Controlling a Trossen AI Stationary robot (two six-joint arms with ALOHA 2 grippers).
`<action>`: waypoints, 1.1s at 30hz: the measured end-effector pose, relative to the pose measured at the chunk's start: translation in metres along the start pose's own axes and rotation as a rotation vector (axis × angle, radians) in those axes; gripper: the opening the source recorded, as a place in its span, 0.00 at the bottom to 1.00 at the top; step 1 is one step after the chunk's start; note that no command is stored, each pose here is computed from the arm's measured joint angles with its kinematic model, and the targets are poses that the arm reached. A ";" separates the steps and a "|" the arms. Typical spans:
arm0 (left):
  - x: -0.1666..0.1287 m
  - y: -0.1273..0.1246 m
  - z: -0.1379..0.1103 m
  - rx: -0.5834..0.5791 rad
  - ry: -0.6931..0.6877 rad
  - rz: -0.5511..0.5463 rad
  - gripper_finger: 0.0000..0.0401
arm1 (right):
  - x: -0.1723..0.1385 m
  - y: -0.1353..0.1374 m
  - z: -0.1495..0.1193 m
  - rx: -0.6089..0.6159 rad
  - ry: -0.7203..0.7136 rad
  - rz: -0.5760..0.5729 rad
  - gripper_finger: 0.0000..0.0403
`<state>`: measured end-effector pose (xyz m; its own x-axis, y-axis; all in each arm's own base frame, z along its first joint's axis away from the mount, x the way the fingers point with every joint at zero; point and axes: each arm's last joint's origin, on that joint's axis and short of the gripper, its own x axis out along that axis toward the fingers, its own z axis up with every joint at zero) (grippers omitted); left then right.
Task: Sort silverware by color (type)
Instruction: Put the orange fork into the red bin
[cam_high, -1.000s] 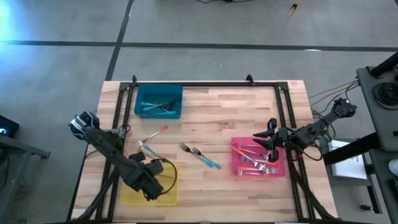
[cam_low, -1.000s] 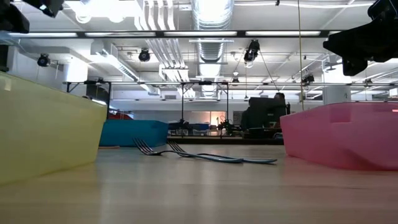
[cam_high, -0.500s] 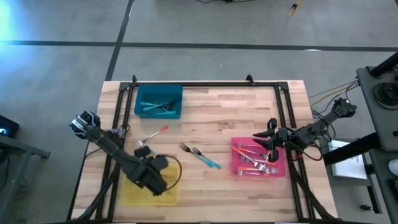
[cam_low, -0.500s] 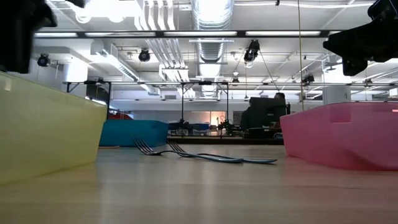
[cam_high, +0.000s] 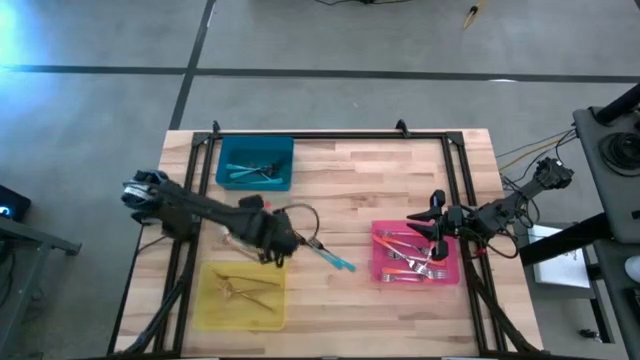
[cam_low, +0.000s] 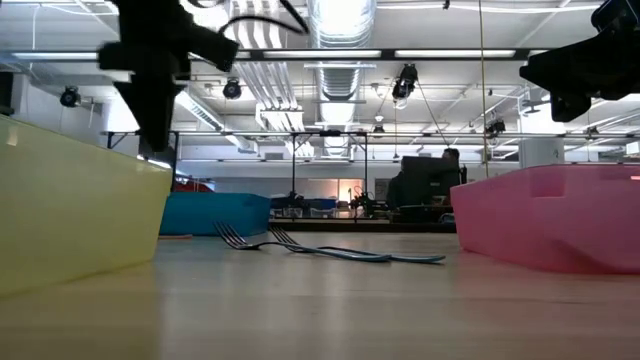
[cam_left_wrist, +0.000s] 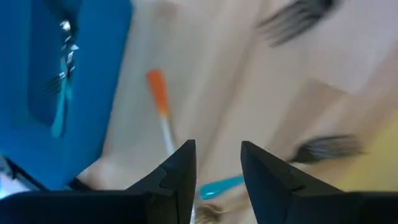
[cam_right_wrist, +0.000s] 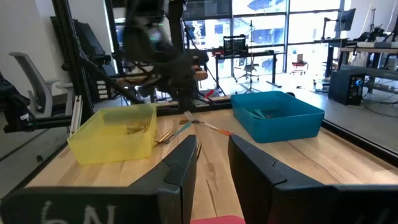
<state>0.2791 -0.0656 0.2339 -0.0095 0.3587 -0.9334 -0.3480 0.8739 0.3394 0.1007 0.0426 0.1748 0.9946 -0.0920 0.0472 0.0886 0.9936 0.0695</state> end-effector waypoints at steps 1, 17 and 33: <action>0.004 0.006 0.003 -0.015 0.017 0.009 0.27 | 0.000 0.000 0.000 0.000 0.000 0.000 0.21; 0.093 0.041 -0.032 -0.002 0.379 -0.064 0.27 | 0.000 0.000 0.000 0.000 0.000 0.000 0.21; 0.121 0.050 -0.038 -0.028 0.315 -0.066 0.27 | 0.000 0.000 0.000 0.000 0.000 0.000 0.21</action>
<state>0.2250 0.0088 0.1340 -0.2746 0.1788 -0.9448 -0.3835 0.8807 0.2781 0.1007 0.0426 0.1748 0.9946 -0.0921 0.0475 0.0887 0.9936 0.0697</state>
